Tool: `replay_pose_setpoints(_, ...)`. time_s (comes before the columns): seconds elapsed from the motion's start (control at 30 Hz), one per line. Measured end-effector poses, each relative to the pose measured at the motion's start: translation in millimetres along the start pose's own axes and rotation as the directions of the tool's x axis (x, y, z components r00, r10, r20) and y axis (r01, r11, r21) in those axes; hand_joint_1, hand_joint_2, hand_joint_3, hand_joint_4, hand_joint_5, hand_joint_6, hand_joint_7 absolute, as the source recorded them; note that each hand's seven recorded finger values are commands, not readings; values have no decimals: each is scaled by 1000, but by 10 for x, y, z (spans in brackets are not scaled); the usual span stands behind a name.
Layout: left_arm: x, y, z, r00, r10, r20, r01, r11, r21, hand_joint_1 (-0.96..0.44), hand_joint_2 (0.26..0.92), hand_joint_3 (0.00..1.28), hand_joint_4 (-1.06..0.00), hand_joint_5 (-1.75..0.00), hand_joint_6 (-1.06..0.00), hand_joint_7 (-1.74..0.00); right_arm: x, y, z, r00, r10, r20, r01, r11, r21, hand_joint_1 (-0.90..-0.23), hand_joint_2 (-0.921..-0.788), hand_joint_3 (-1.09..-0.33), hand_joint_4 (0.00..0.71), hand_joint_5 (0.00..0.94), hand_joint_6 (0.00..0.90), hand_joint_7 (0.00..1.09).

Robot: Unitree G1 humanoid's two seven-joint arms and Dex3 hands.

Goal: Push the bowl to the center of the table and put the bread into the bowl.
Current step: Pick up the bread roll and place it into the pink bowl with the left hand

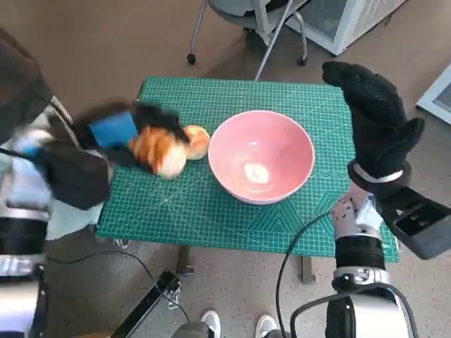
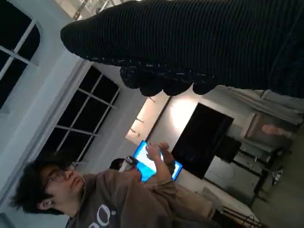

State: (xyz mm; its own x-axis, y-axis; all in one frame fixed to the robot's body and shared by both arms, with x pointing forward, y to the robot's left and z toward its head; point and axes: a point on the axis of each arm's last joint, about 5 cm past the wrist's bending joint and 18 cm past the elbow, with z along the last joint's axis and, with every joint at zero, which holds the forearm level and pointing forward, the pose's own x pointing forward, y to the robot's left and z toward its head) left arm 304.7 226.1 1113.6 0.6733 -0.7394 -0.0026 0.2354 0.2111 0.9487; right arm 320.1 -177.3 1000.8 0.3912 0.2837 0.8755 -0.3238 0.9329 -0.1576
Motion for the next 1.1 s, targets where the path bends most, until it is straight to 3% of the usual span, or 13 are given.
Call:
replay_pose_setpoints(0.27, 288, 114, 277, 985, 108, 133, -118, 991, 64, 1, 919, 35, -680, -1121, -714, -1134, -7, 9, -9, 1000, 3, -3, -2, 1000, 7, -597, -921, -727, 357, 5, 63, 788)
replay_pose_setpoints(0.43, 509, 26, 339, 985, 89, 151, -108, 986, 127, 0, 920, 40, -665, -1166, -713, -1100, -9, 18, -14, 1000, 3, -5, -3, 1000, 10, -596, -921, -730, 357, 5, 56, 785)
replay_pose_setpoints(0.67, 799, -188, 285, 989, 24, 146, -48, 986, 162, -1, 920, 63, -638, -1194, -689, -1125, -11, 25, -16, 1000, 3, -4, -3, 1000, 10, -599, -921, -734, 357, 4, 52, 784)
replay_pose_setpoints(0.73, 866, -259, 263, 990, 8, 138, -30, 987, 160, -1, 921, 79, -635, -1214, -655, -1143, -11, 24, -16, 1000, 3, -3, -2, 1000, 9, -600, -921, -736, 357, 4, 51, 784)
replay_pose_setpoints(0.8, 918, -330, 233, 992, -5, 123, -14, 989, 147, -2, 921, 168, -580, -1277, -507, -1282, -11, 23, -15, 1000, 3, -2, -3, 1000, 9, -602, -921, -737, 357, 4, 50, 785)
replay_pose_setpoints(0.83, 948, -372, 220, 994, -15, 110, -1, 990, 143, -25, 906, 170, -512, -1155, -434, -1184, -11, 22, -14, 1000, 2, -2, -2, 1000, 9, -603, -921, -737, 357, 4, 50, 785)
replay_pose_setpoints(0.93, 994, -472, 178, 996, -59, 64, 49, 989, 136, -107, 868, 93, -308, -429, -210, -707, -12, 19, -12, 1000, 2, -2, -2, 1000, 7, -605, -921, -739, 355, 3, 47, 786)
replay_pose_setpoints(1.03, 1017, -549, 147, 993, -113, 18, 109, 982, 151, -143, 840, 47, -199, -173, -126, -576, -14, 11, -9, 1000, 0, -1, 0, 1000, 4, -606, -921, -739, 354, 2, 45, 787)
replay_pose_setpoints(1.1, 1021, -578, 131, 991, -137, -3, 135, 978, 160, -161, 829, 33, -163, -105, -104, -547, -16, 3, -5, 1000, -1, -1, 1, 1000, 1, -607, -921, -740, 354, 2, 44, 789)
